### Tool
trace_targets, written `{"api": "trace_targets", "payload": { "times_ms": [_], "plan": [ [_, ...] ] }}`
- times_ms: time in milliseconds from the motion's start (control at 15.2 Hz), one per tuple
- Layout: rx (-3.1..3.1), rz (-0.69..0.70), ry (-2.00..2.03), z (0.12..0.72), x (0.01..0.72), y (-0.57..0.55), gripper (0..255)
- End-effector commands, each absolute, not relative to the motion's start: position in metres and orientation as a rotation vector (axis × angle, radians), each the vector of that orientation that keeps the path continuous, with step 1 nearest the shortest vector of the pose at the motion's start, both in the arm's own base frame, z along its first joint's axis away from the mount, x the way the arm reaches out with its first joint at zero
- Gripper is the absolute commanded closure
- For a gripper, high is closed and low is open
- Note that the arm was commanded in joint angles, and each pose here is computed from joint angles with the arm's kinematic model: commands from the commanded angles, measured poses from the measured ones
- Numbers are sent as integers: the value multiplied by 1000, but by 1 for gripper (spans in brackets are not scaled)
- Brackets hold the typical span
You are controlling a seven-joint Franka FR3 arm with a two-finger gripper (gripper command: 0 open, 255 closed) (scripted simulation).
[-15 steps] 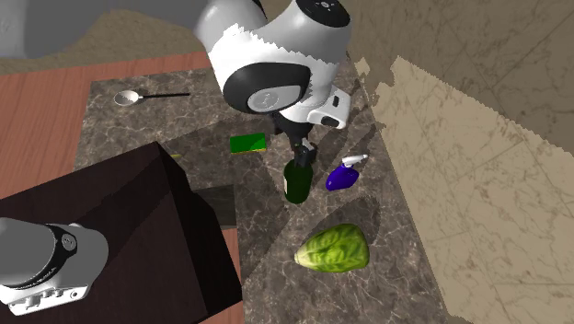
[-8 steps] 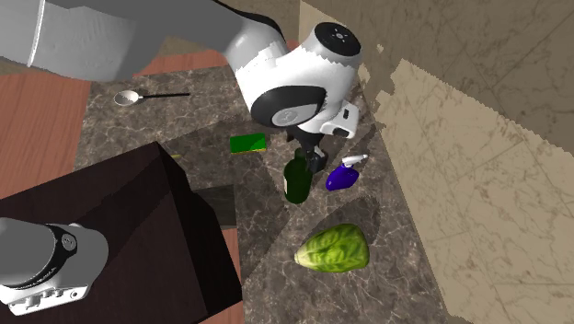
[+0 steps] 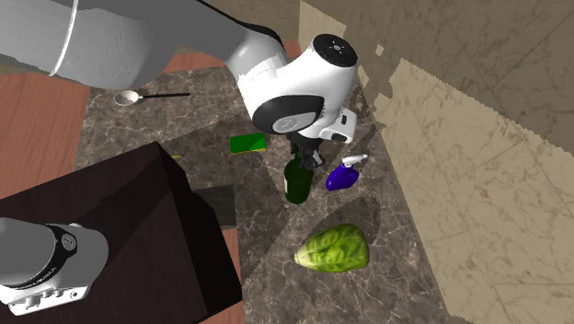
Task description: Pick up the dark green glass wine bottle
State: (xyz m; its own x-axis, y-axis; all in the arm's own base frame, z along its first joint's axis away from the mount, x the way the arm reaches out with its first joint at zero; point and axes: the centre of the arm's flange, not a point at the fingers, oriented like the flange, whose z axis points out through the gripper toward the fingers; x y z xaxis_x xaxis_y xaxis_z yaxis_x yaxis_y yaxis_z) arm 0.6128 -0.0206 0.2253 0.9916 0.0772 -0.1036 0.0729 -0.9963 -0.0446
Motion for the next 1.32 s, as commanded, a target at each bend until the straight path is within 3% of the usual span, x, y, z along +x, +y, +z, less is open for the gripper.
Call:
{"api": "trace_targets", "payload": {
  "times_ms": [0, 396, 1254],
  "plan": [
    [-3094, 165, -117, 225, 613, -20, 255],
    [-3094, 165, -117, 225, 613, -21, 255],
    [-3094, 165, -117, 294, 613, -21, 255]
  ]
}}
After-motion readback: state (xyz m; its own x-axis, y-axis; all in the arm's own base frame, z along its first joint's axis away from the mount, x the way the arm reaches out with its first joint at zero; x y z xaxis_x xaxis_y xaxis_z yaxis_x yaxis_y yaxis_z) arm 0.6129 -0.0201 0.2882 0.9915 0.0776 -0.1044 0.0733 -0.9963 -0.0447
